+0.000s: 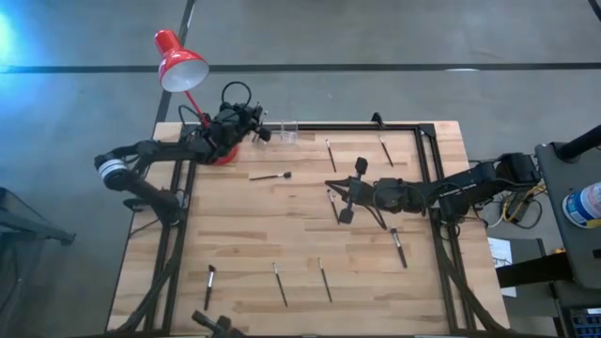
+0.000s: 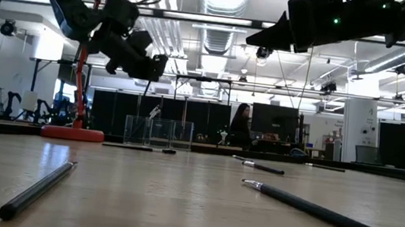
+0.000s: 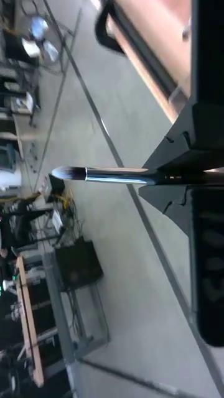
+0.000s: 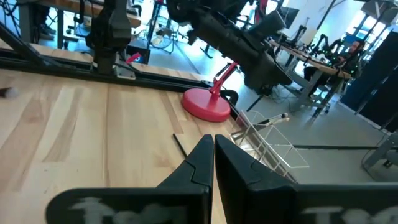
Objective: Pick & Place Makeup Supplies
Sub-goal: Put the makeup brush into the transparent organizer
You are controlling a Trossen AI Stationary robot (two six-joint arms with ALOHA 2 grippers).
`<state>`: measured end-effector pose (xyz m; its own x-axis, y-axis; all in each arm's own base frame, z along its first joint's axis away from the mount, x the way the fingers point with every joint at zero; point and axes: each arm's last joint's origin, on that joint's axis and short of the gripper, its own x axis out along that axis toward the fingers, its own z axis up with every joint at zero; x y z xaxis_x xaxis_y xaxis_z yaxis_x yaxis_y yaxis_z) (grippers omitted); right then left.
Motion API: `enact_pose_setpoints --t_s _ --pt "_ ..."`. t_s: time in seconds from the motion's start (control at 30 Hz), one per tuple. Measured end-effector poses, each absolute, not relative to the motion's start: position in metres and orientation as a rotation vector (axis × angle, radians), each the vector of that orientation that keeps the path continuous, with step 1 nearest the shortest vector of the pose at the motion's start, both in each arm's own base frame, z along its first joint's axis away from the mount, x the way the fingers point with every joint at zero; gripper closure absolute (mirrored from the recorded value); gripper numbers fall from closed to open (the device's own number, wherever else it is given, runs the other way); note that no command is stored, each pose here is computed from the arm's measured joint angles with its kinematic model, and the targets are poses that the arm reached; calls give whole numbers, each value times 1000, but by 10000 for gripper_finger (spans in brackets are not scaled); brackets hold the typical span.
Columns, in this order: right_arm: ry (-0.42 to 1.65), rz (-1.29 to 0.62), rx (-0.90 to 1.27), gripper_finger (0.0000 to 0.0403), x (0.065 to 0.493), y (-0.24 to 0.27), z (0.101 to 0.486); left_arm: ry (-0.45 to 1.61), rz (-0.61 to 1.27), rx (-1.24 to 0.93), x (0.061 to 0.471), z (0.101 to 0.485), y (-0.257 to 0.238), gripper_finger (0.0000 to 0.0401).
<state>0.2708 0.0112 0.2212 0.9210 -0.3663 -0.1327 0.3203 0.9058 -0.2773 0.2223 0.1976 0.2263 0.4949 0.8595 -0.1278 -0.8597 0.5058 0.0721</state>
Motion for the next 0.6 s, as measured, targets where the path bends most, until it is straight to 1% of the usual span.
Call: enact_pose_setpoints --t_s 0.17,0.43,0.5,0.6 --pt "184 -356 -259 394 271 11 221 173 1068 29 229 219 210 389" --pt "185 -355 -260 394 271 11 221 227 1105 11 229 204 227 389" --pt "184 -354 -259 394 271 11 221 245 1098 4 229 201 227 381" --pt "184 -354 -259 394 271 11 221 277 1098 -13 228 197 227 356"
